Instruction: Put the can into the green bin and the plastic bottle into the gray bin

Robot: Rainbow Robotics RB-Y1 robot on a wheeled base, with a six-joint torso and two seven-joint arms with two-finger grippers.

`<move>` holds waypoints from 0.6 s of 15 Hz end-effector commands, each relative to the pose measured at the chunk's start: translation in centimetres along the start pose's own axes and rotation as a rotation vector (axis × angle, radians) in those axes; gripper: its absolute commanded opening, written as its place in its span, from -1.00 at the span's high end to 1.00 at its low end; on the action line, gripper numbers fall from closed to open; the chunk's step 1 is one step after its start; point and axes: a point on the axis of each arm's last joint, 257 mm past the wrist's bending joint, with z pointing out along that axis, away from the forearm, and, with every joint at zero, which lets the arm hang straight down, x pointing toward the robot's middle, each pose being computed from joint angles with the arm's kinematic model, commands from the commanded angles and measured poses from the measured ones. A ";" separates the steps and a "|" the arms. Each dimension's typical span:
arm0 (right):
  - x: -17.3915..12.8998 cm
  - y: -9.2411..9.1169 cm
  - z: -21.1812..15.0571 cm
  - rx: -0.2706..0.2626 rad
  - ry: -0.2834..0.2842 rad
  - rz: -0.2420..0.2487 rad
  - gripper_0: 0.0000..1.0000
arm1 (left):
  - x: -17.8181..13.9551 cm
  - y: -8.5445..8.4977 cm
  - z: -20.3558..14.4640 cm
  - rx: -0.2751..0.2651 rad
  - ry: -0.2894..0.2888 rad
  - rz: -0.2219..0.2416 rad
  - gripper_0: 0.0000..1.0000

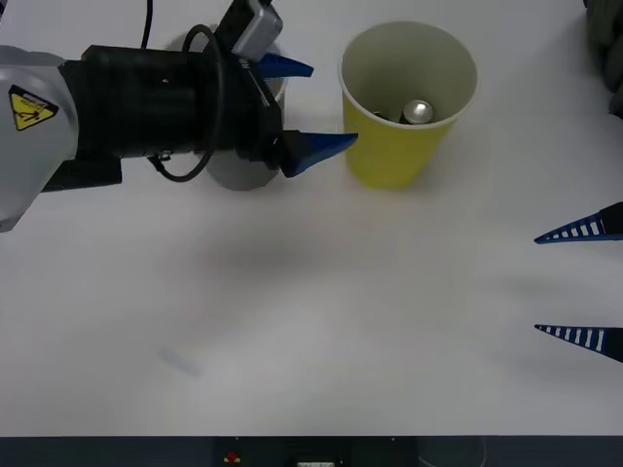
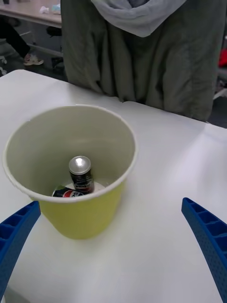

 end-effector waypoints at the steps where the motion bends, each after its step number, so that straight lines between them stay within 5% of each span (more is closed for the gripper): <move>1: 0.0 0.0 0.0 0.000 0.000 0.000 -1.00 | 1.9 -2.4 -3.8 0.038 -0.001 0.019 -1.00; 9: 0.0 0.0 0.0 0.000 0.000 0.000 -1.00 | 9.3 -6.2 -13.2 0.186 0.176 0.169 -1.00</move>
